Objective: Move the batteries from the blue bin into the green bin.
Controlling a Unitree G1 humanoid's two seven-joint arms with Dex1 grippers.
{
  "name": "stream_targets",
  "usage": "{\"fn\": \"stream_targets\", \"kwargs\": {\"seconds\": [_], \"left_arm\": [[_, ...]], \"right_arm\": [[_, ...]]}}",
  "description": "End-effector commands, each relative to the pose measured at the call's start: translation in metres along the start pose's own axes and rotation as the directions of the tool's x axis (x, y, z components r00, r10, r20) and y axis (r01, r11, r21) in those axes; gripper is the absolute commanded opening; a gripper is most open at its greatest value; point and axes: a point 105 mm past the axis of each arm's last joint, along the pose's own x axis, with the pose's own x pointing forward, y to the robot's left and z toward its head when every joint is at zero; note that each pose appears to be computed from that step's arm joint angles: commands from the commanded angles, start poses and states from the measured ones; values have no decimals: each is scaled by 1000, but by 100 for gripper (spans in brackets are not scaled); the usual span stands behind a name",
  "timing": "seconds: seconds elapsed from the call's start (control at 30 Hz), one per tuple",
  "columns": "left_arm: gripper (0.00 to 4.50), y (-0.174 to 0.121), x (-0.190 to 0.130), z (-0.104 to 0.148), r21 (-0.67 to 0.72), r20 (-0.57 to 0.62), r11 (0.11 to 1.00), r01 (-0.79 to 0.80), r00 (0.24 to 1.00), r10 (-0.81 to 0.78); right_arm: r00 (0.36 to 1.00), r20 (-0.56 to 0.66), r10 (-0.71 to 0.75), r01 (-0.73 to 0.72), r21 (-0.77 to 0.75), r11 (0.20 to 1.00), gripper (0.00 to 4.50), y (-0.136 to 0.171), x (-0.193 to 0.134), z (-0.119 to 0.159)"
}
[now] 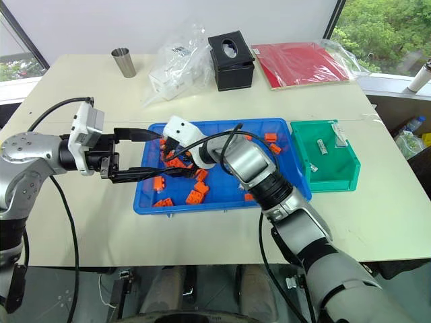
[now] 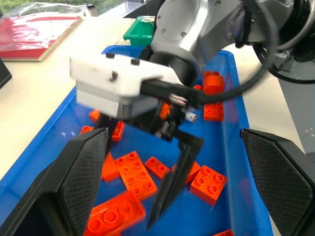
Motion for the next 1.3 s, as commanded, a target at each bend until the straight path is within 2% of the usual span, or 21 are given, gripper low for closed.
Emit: {"fn": "stream_targets", "kwargs": {"seconds": [0.03,0.17,0.27,0.33,0.57,0.93,1.03,1.1,1.23,1.27,1.3], "left_arm": [[450,-1,0,5,33,8,999,8,1000,-8],[450,-2,1,2,22,7,1000,19,1000,-19],[450,-4,3,2,17,12,999,37,999,-37],[450,-5,6,2,18,16,998,52,998,-53],[450,-2,13,4,30,26,996,80,996,-81],[450,0,12,7,44,28,996,79,996,-81],[450,1,10,8,47,26,996,73,997,-74],[450,2,8,9,48,25,997,66,997,-67],[450,4,6,9,50,24,997,56,998,-57],[450,5,6,9,50,25,997,53,998,-55],[450,5,6,10,50,26,997,52,998,-54]], "right_arm": [[995,48,-84,81,49,995,408,-16,-43,8],[986,-49,-160,167,212,963,408,-18,-86,-26],[974,-125,-191,223,347,911,408,-11,-105,-51],[972,-131,-195,232,416,879,408,-7,-110,-63],[961,-174,-214,274,522,808,408,0,-107,-96],[958,-233,-166,273,577,770,408,6,-80,-106],[963,-229,-143,252,572,780,328,11,-78,-105],[969,-215,-121,225,564,794,218,16,-77,-102],[975,-199,-99,195,549,813,41,20,-77,-98],[975,-199,-99,194,547,815,5,20,-78,-97],[975,-199,-100,195,546,815,4,19,-79,-97]]}}
